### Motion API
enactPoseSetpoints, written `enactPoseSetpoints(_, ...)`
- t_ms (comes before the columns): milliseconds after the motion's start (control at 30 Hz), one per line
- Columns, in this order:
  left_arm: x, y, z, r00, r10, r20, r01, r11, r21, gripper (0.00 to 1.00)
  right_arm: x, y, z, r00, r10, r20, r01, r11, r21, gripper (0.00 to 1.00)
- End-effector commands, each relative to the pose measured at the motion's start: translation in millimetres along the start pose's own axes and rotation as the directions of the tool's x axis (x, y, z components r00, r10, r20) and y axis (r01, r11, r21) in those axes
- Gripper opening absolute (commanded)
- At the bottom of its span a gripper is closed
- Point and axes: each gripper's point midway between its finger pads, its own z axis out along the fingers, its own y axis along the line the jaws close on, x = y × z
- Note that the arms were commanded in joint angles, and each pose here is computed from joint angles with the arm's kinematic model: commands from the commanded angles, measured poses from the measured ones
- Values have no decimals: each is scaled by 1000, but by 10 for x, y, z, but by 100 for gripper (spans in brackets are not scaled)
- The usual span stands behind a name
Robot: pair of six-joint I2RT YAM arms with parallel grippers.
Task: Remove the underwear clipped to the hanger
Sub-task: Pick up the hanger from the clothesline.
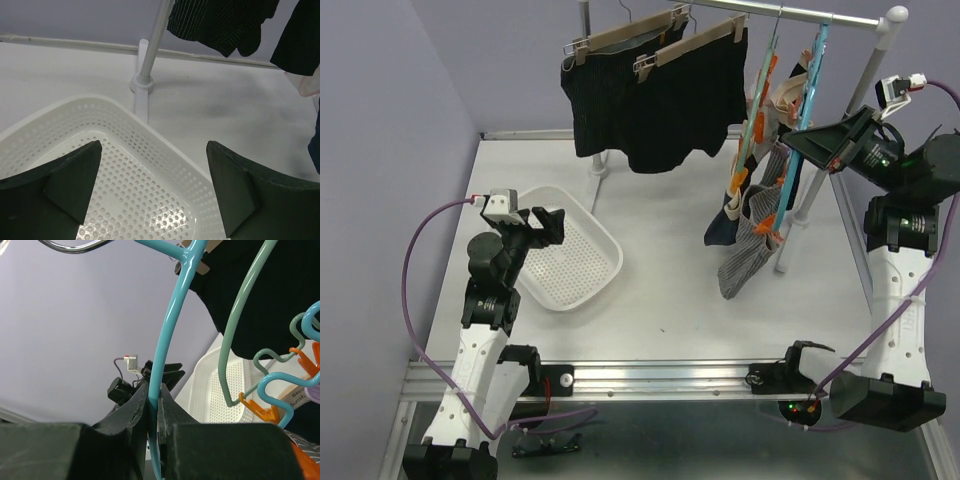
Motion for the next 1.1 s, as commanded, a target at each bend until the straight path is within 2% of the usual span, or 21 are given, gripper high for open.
enactPoseSetpoints(0,-266,-109,-12,996,15,85,-19,999,44,98,-69,49,-32,989,-132,61,133,991,-3,1)
enactPoseSetpoints(233,-268,-115,-12,996,17,86,-21,999,47,98,55,-44,-66,996,-82,42,82,997,5,1)
enactPoseSetpoints(533,-283,-203,-21,996,17,90,-25,995,95,98,487,-194,-215,998,-37,-43,38,999,5,1)
enactPoseSetpoints(633,-380,-323,-76,991,37,132,-57,986,155,98,645,-156,-290,995,-67,-76,67,998,0,1)
enactPoseSetpoints(667,-390,-361,-92,989,42,143,-67,982,175,98,686,-120,-326,988,-132,-77,132,991,-1,1)
enactPoseSetpoints(700,-397,-447,-125,987,50,152,-83,971,222,98,755,-191,-358,992,-91,-93,95,995,39,0)
enactPoseSetpoints(767,-479,-585,-204,977,55,205,-114,951,288,98,866,-196,-420,986,-125,-110,131,990,46,1)
enactPoseSetpoints(900,-519,-942,-357,962,61,268,-182,872,455,98,1172,-311,-530,984,-57,-170,66,997,45,1)
enactPoseSetpoints(967,-520,-1189,-480,951,69,301,-235,795,559,97,1350,-393,-587,975,-27,-222,34,999,27,1)
enactPoseSetpoints(1067,-593,-1431,-637,918,104,383,-338,708,620,98,1524,-382,-663,962,-22,-273,21,1000,-8,1)
